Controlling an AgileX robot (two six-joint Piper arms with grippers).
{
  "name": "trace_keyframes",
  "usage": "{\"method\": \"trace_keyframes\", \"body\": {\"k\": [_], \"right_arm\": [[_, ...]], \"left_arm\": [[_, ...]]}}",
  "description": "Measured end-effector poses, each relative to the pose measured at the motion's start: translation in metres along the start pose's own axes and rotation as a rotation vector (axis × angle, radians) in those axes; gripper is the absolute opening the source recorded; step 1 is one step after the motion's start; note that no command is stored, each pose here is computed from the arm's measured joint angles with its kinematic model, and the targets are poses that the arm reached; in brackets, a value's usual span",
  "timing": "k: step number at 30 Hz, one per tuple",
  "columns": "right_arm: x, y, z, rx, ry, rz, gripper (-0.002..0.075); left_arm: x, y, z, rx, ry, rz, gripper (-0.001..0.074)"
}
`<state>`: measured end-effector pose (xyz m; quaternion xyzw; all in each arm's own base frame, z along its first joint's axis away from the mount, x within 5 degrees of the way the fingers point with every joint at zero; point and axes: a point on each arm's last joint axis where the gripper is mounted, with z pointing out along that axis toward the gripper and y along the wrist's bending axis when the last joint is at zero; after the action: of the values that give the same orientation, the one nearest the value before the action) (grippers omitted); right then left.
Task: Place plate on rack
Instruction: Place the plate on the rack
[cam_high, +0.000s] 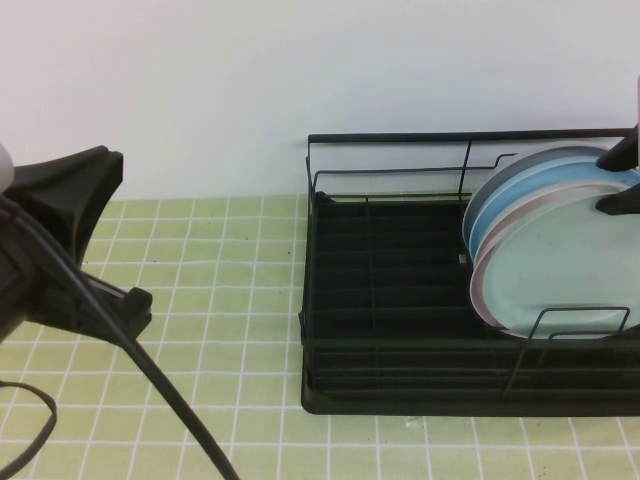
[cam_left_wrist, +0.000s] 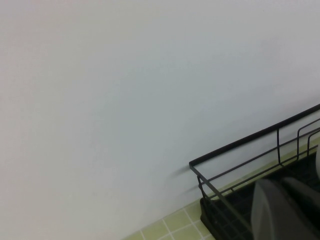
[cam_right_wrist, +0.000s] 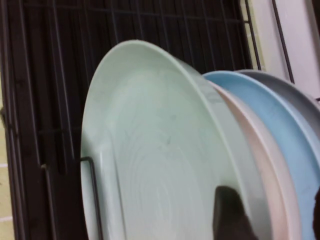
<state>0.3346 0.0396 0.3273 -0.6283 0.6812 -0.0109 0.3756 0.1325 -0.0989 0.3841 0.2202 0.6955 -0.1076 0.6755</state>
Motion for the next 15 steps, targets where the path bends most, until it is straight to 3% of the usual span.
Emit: {"method": "trace_keyframes", "body": {"k": [4,8,15], "right_arm": [[0.005,0.002,0.004,-0.028,0.035,0.024,0.0377],[0.009,0.001,0.011,-0.042,0.046,0.091,0.0467],[0.011,0.003,0.013,-0.065,0.056,0.131,0.0468]], "left_arm": [[0.000,0.000,0.000,0.000,0.000,0.000,0.0000],[0.000,0.000,0.000,0.002,0.000,-0.016,0.0000],[0.000,0.000,0.000,0.004,-0.002,-0.014,0.0000]]}}
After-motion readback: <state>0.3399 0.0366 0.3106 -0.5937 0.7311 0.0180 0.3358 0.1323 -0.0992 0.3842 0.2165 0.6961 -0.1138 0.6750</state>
